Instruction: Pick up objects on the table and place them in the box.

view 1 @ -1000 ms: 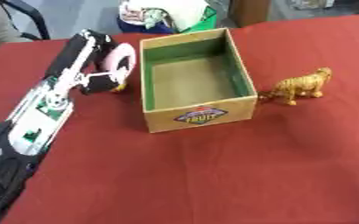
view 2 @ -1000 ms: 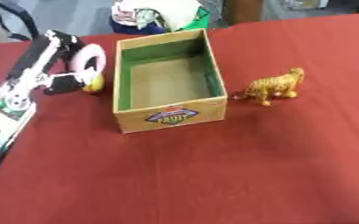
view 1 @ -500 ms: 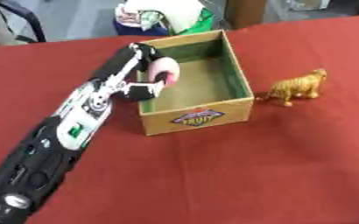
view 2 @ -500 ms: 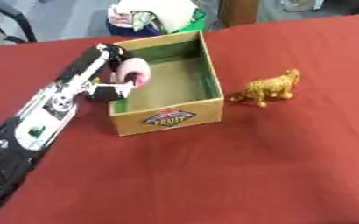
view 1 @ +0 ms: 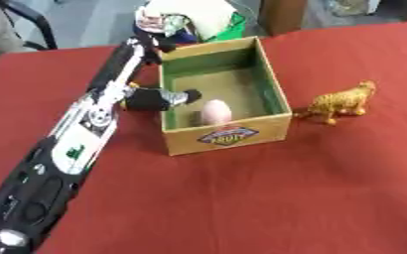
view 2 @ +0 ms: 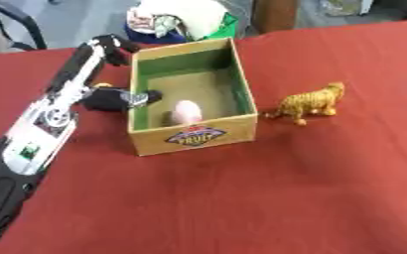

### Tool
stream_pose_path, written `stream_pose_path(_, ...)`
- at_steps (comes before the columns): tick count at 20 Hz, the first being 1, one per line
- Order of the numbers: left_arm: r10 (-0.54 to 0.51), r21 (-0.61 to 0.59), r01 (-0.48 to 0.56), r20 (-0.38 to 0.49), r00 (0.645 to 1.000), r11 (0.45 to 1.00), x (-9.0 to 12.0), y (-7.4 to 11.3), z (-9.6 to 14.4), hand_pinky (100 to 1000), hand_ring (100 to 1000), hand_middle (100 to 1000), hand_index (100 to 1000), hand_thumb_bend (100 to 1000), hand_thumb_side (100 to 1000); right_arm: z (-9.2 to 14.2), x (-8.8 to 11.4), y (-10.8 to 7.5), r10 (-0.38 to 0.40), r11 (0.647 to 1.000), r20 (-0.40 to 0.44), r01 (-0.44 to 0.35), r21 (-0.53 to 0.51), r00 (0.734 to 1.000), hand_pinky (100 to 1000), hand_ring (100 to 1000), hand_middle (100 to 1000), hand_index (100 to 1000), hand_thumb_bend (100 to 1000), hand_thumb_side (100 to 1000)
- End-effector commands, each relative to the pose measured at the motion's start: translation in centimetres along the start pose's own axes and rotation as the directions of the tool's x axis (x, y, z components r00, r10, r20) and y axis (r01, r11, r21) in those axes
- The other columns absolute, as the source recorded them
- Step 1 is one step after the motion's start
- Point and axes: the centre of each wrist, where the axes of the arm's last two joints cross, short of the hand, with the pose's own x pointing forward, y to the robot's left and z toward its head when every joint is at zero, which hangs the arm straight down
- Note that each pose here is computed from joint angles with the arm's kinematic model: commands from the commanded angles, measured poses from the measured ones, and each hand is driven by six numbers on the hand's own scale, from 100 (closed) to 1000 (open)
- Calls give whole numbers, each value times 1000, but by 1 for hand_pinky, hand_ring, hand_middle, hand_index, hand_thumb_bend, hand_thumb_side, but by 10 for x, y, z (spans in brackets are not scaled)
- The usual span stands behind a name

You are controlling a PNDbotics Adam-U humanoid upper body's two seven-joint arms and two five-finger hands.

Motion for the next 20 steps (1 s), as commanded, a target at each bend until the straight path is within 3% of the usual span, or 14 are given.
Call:
stream_pose_path(1, -13, 96, 18, -46, 999, 995, -5, 19, -1, 659, 567, 582, 745, 466, 107, -3, 5, -8, 22, 1000, 18, -22, -4, 1000, 518, 654, 687, 799, 100, 100)
stream_pose_path(8, -115, 24, 124, -237, 965, 992, -44, 11, 0, 665, 596, 633, 759, 429, 100, -3, 5, -8, 20, 1000, 17, -20, -4, 1000, 518, 654, 688, 799, 100, 100)
stream_pose_path(20, -170, -47, 164, -393, 904, 985, -86, -18, -3, 661, 608, 668, 776, 464, 100, -3, 5, -7, 14, 1000, 18, -14, -1, 1000, 518, 654, 688, 800, 100, 100)
